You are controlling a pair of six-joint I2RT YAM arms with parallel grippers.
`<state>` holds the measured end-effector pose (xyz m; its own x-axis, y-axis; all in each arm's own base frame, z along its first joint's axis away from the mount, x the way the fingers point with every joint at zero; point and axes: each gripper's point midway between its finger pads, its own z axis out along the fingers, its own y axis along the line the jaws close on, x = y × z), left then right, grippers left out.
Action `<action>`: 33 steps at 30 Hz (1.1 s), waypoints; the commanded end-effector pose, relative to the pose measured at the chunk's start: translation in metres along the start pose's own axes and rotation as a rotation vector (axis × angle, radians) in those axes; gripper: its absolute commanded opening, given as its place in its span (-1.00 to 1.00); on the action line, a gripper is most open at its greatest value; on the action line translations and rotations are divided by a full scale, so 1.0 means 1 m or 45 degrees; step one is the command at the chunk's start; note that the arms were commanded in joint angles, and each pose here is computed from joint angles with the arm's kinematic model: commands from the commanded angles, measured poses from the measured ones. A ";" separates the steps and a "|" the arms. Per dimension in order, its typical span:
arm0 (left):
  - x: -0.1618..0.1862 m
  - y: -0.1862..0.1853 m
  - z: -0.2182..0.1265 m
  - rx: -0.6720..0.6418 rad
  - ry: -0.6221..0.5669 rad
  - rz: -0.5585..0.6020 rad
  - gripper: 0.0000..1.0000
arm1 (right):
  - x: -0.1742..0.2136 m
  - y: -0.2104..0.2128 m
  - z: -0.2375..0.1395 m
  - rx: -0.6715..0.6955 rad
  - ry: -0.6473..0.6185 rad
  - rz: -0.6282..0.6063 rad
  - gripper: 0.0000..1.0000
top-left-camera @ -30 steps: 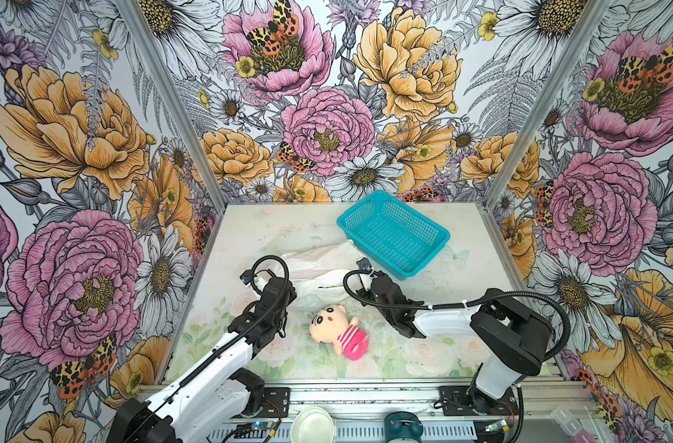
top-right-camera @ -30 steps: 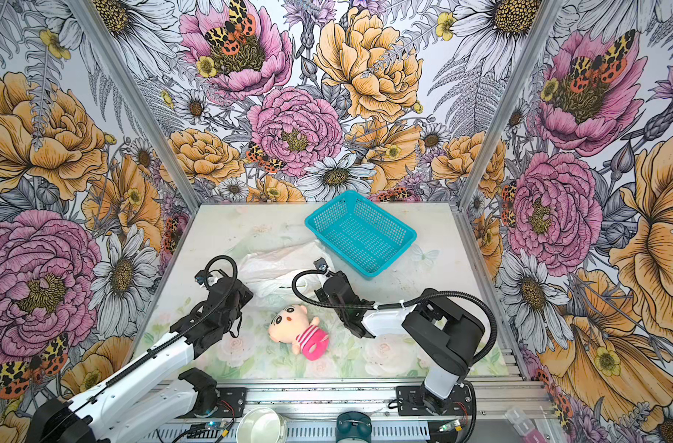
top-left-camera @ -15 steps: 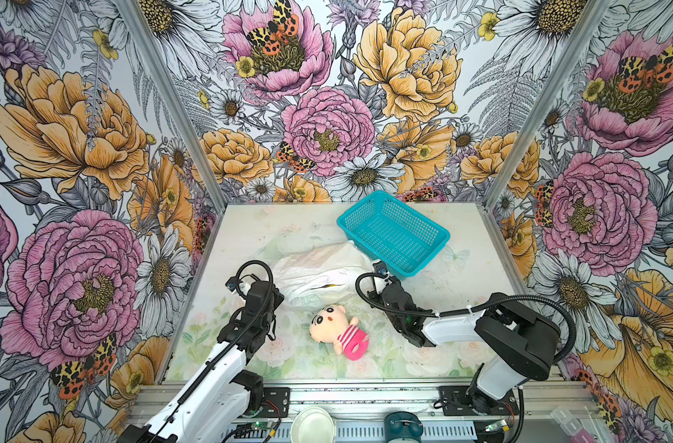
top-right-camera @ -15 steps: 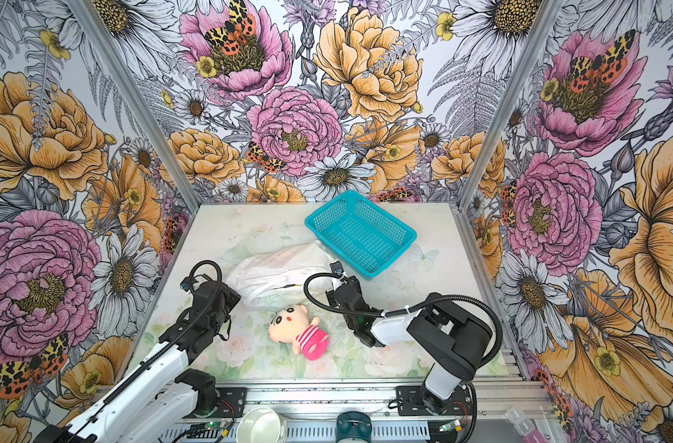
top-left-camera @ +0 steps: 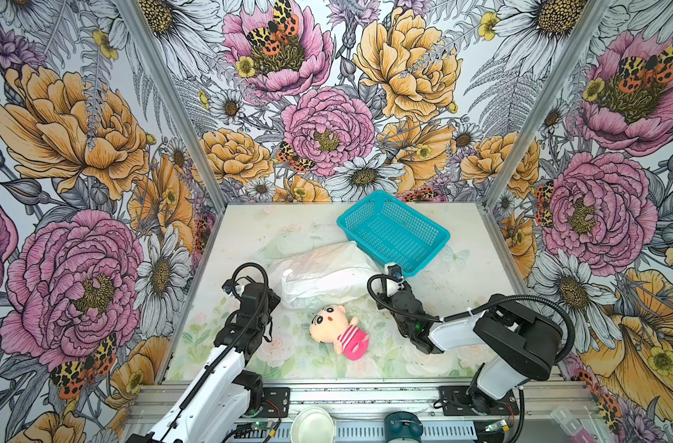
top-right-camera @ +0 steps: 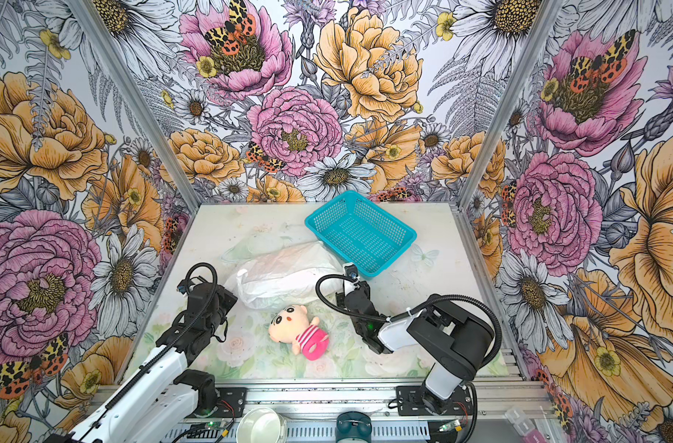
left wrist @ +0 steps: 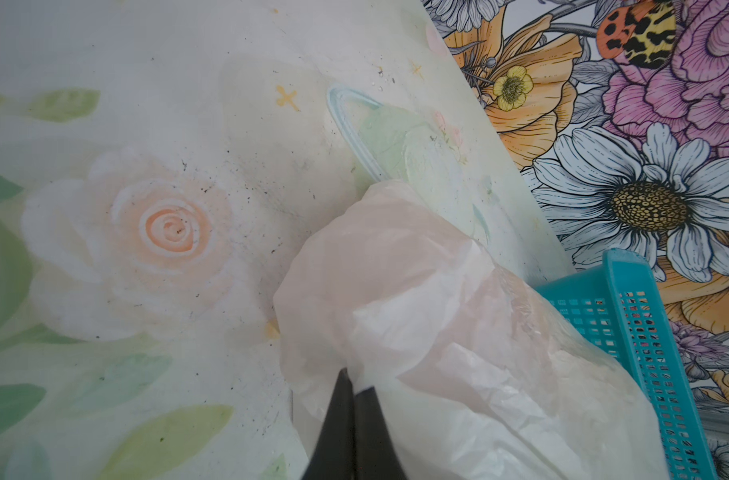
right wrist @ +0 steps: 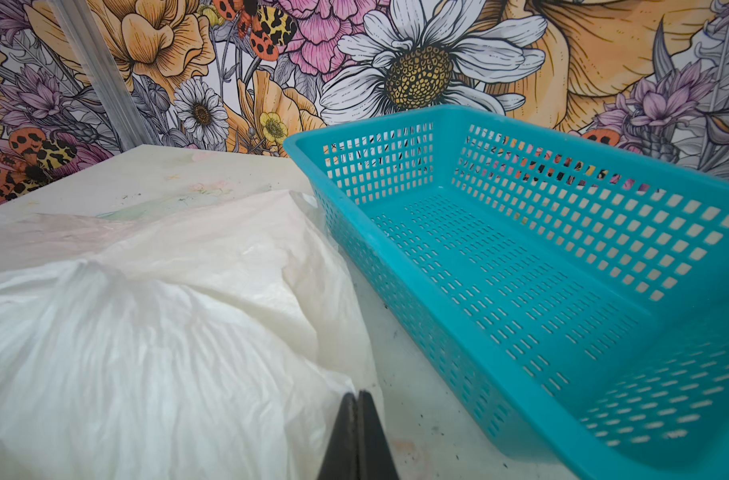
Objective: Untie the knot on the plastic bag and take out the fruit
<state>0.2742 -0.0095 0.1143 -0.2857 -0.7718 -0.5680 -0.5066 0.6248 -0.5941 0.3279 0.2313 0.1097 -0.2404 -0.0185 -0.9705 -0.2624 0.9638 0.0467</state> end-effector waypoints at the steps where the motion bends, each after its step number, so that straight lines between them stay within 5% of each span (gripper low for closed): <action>1: -0.003 0.011 0.001 -0.038 -0.026 0.013 -1.00 | -0.020 -0.016 -0.006 0.065 -0.096 0.092 -0.98; 10: -0.002 0.008 -0.001 -0.008 -0.015 0.013 -1.00 | -0.058 0.005 -0.028 -0.096 -0.124 0.014 0.10; 14: -0.002 0.008 -0.002 0.001 -0.021 0.008 -1.00 | -0.079 0.044 -0.026 -0.186 -0.010 -0.169 0.54; 21: -0.002 0.008 -0.002 0.002 -0.018 0.016 -1.00 | -0.075 0.089 0.012 -0.240 0.361 -0.405 0.97; 33: -0.001 0.008 -0.003 0.013 -0.013 0.018 -1.00 | -0.053 0.100 0.040 -0.227 0.518 -0.525 0.64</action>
<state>0.2713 -0.0061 0.1169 -0.2759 -0.7693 -0.5763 -0.4923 0.6280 -0.6026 0.3465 0.3400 0.1523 -0.4117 -0.4978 -0.7633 -0.5568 0.8005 -0.2217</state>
